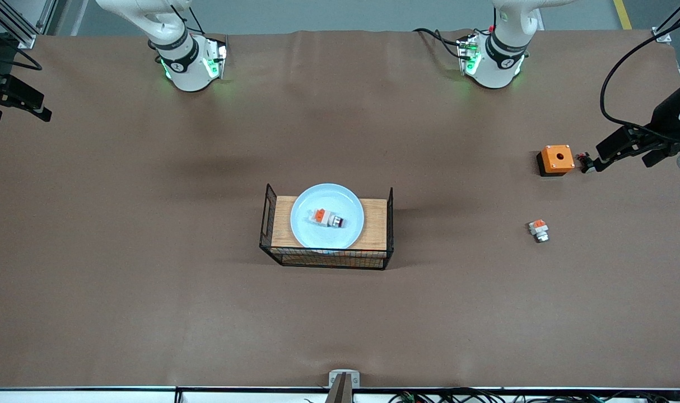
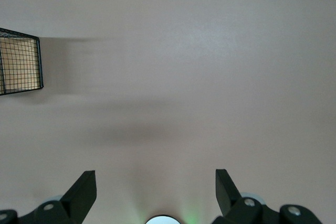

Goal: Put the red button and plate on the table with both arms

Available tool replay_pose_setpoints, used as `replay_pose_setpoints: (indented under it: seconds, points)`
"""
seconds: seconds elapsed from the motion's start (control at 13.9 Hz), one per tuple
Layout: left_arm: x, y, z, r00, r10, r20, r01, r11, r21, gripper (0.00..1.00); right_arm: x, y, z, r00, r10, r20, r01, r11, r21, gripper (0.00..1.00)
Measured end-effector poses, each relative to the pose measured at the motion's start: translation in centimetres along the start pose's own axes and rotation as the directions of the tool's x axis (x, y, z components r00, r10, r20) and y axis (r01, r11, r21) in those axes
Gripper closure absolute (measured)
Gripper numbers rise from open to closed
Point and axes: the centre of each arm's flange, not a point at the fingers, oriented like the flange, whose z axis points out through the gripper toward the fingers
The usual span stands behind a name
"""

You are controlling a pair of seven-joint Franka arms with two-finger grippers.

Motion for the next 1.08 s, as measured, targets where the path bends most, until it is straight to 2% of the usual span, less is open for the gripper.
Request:
replay_pose_setpoints:
  seconds: [0.65, 0.86, 1.08]
  points:
    - [-0.4, 1.1, -0.4, 1.0, 0.018, 0.011, -0.018, 1.0, -0.005, 0.0, -0.1, 0.1, -0.4, 1.0, 0.001, -0.01, -0.001, 1.0, -0.012, 0.0]
    - [-1.8, 6.5, -1.7, 0.999, 0.035, 0.014, -0.035, 0.999, -0.018, 0.0, 0.4, 0.5, 0.2, 1.0, 0.007, -0.001, -0.007, 1.0, -0.018, 0.0]
    - [-5.0, 15.4, -1.3, 0.999, -0.035, 0.039, 0.037, 0.999, -0.029, 0.0, 1.8, 0.7, 2.2, 0.999, 0.005, 0.038, -0.005, 1.0, -0.02, 0.0]
